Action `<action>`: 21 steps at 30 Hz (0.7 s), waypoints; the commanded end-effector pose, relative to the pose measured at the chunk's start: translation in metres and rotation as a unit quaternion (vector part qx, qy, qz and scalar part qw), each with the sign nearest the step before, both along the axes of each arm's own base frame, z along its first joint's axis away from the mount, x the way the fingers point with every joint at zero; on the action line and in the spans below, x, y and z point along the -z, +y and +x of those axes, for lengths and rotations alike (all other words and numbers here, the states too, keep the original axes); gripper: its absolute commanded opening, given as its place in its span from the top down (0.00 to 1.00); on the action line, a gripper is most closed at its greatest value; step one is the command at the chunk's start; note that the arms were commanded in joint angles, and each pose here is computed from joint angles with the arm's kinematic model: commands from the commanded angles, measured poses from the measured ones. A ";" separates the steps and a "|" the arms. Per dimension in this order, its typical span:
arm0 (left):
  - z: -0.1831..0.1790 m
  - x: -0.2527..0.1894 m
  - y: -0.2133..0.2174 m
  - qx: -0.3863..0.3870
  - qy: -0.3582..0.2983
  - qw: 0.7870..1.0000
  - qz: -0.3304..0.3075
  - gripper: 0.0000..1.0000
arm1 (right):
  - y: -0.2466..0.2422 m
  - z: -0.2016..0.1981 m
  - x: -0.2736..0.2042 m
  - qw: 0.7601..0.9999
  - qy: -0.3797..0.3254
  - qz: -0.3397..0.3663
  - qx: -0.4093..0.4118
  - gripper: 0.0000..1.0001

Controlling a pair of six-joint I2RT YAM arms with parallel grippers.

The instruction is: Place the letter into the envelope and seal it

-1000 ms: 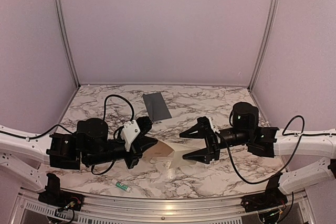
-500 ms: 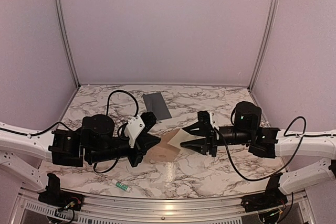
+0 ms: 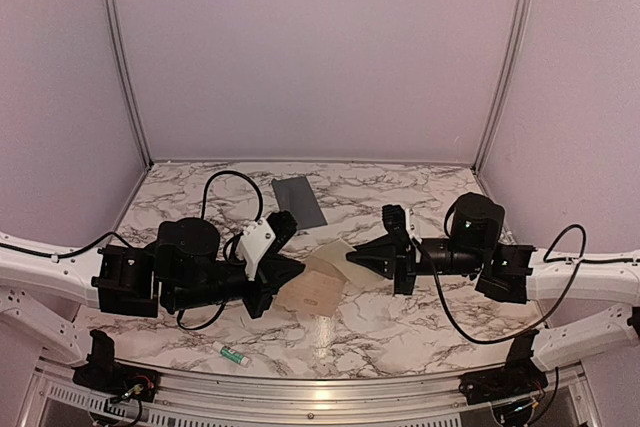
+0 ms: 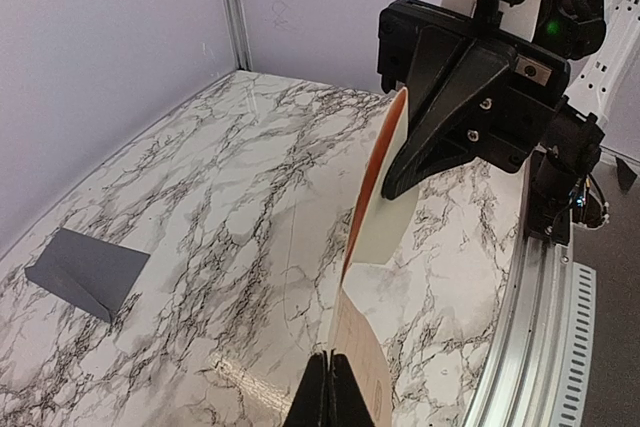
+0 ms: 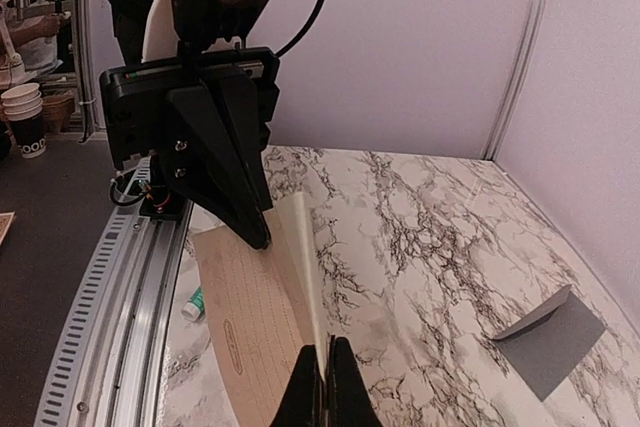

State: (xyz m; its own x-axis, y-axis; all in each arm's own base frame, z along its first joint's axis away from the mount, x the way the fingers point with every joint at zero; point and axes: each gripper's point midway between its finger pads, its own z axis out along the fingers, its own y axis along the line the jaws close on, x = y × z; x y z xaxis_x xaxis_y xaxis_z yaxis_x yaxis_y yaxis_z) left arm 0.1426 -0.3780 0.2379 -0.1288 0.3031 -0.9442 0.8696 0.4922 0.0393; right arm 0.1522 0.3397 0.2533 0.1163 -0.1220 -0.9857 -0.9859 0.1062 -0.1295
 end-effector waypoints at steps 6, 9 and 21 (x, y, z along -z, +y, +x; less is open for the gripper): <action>0.011 -0.024 0.012 -0.045 -0.002 0.999 -0.026 0.39 | 0.002 0.003 0.004 1.000 0.021 0.010 0.013 1.00; 0.010 -0.027 0.023 -0.047 -0.011 0.998 -0.030 0.19 | 0.001 0.015 -0.002 0.998 0.040 0.021 0.047 1.00; 0.005 -0.044 0.090 -0.027 -0.014 0.991 -0.132 0.06 | -0.012 0.026 -0.063 0.983 0.126 0.089 0.102 1.00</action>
